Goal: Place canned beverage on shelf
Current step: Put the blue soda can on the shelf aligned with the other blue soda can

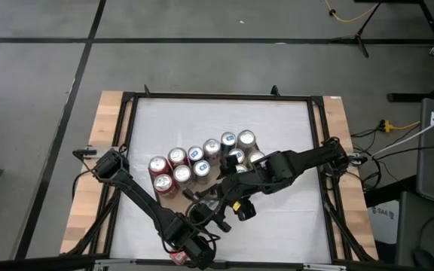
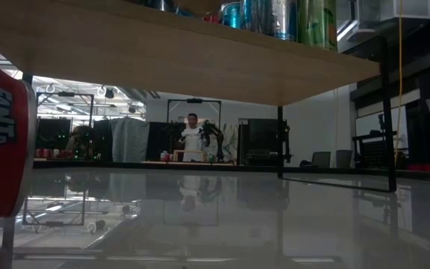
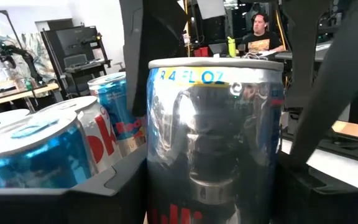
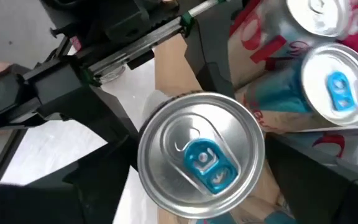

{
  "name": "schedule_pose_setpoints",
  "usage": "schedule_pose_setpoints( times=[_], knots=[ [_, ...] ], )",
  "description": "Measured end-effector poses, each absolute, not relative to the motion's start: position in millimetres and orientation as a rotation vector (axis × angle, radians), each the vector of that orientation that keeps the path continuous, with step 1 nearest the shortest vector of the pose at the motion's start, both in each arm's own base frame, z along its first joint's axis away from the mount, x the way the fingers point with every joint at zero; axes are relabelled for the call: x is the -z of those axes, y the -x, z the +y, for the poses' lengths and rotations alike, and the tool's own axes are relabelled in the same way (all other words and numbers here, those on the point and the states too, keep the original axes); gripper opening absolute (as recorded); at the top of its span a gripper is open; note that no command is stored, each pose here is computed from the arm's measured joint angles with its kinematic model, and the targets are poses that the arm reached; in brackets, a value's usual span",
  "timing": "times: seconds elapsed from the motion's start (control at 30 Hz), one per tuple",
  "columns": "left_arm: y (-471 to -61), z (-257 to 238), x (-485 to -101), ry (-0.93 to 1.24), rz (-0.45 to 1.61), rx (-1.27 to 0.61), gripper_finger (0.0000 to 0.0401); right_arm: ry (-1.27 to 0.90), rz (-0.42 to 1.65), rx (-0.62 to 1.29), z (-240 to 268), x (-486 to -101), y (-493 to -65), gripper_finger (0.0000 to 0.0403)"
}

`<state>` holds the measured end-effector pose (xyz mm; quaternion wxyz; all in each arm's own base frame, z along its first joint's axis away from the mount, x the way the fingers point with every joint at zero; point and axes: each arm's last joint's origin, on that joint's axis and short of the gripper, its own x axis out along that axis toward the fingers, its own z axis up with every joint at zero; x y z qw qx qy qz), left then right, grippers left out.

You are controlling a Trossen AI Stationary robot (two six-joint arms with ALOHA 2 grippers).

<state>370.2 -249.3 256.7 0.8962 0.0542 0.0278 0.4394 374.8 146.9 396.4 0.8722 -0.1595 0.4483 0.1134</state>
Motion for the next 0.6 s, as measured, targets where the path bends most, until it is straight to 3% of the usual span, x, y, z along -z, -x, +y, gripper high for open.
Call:
schedule_pose_setpoints(
  times=[0.4, 0.6],
  knots=[
    [-370.5, -249.5, -255.9, -0.110, 0.069, -0.902, 0.0230, 0.341, 0.927, -0.252, 147.8, -396.3, -375.8, 0.0221],
    [-370.7, -249.2, -255.9, -0.109, 0.070, -0.902, 0.0230, 0.341, 0.927, -0.252, 147.8, -396.5, -375.8, 0.0229]
  ],
)
